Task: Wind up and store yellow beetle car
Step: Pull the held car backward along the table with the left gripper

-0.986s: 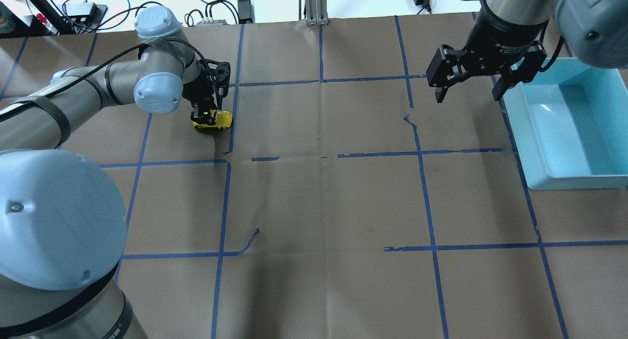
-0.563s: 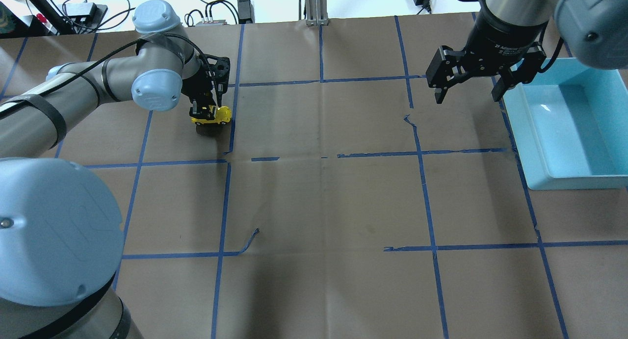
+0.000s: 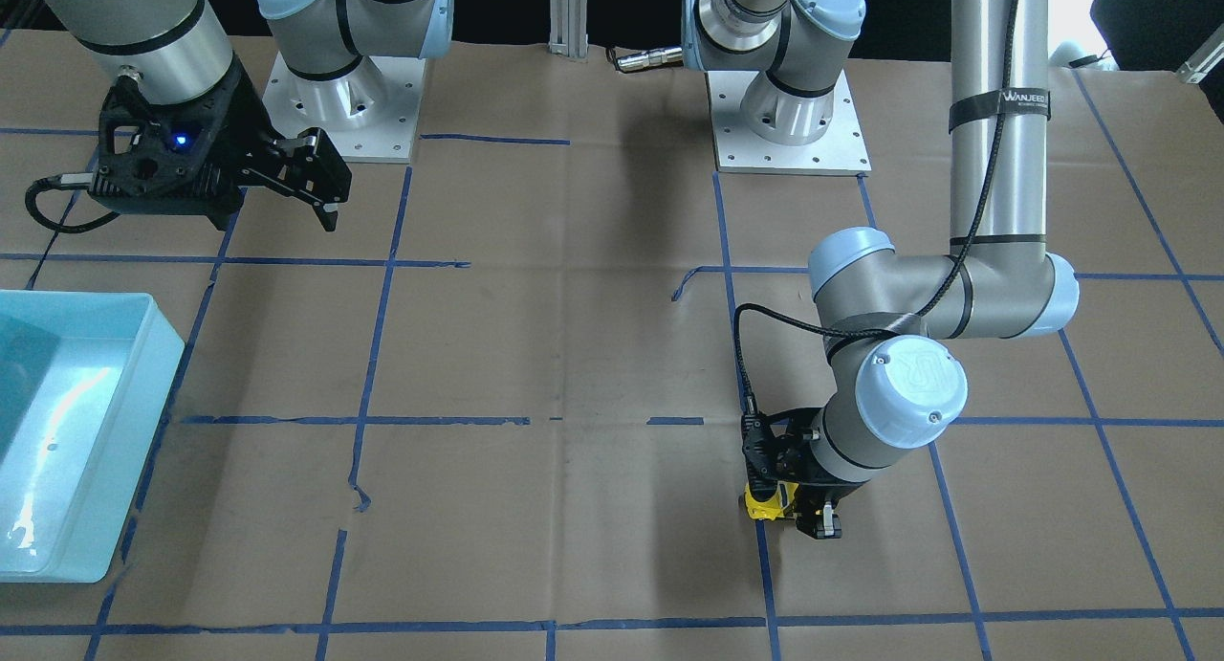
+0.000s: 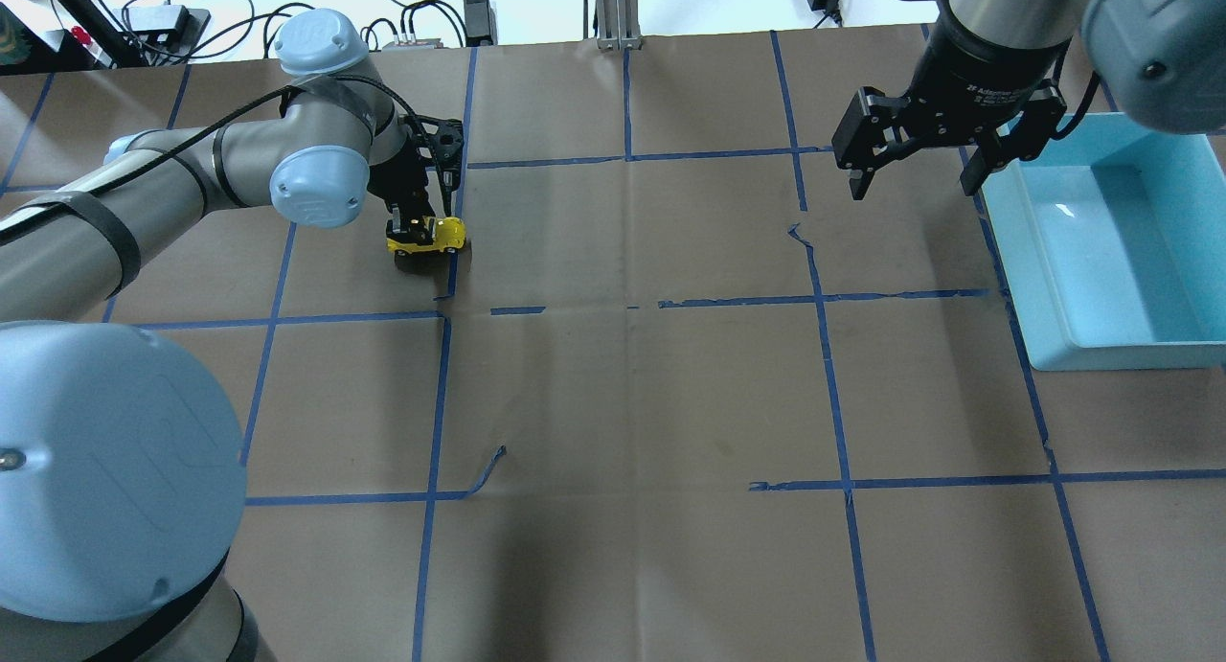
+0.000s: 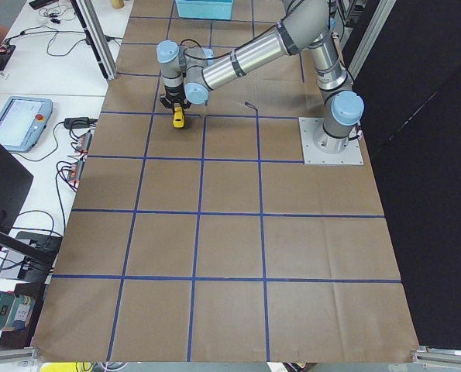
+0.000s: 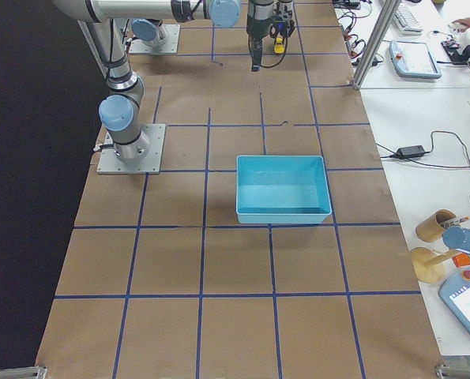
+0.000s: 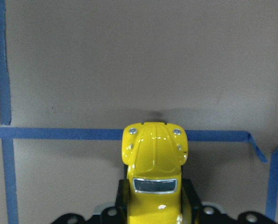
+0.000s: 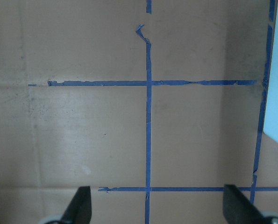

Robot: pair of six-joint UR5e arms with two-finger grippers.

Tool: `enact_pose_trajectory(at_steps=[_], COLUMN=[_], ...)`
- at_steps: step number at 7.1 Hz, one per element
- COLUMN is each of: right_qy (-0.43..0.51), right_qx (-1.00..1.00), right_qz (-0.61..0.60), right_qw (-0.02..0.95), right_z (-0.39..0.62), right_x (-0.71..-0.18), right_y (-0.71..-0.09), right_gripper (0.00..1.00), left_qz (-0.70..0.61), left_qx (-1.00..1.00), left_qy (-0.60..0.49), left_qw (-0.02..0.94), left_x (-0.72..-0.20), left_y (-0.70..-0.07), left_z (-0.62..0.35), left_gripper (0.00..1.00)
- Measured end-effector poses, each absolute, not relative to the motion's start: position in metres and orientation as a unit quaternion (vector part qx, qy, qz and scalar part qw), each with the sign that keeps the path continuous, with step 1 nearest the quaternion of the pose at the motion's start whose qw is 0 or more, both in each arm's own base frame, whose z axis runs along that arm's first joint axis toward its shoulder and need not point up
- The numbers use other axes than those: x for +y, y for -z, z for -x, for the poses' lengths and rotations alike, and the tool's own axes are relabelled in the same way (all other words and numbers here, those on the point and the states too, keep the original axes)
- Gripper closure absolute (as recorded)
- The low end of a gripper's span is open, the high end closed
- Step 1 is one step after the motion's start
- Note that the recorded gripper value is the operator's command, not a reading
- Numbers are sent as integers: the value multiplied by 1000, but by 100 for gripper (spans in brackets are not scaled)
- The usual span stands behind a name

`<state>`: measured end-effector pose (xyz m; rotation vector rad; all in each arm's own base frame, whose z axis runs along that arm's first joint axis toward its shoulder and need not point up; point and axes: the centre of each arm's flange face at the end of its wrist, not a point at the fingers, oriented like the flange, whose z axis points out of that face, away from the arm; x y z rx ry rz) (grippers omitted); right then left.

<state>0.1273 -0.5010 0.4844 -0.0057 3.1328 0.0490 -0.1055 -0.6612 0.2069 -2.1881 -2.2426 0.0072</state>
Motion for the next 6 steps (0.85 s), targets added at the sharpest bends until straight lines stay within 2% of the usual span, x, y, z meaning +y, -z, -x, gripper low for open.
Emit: enact_pose_trajectory(at_steps=[6], right_qy=[-16], right_qx=[1000], right_qz=[2], right_qw=[4], right_z=[-127], right_x=[-500], right_y=[-485], right_gripper=[0], left_qz=[700], left_qx=[-714], left_qy=[0], left_qw=[11], left_x=[-663], left_y=[-196], left_z=[100], left_gripper=[100])
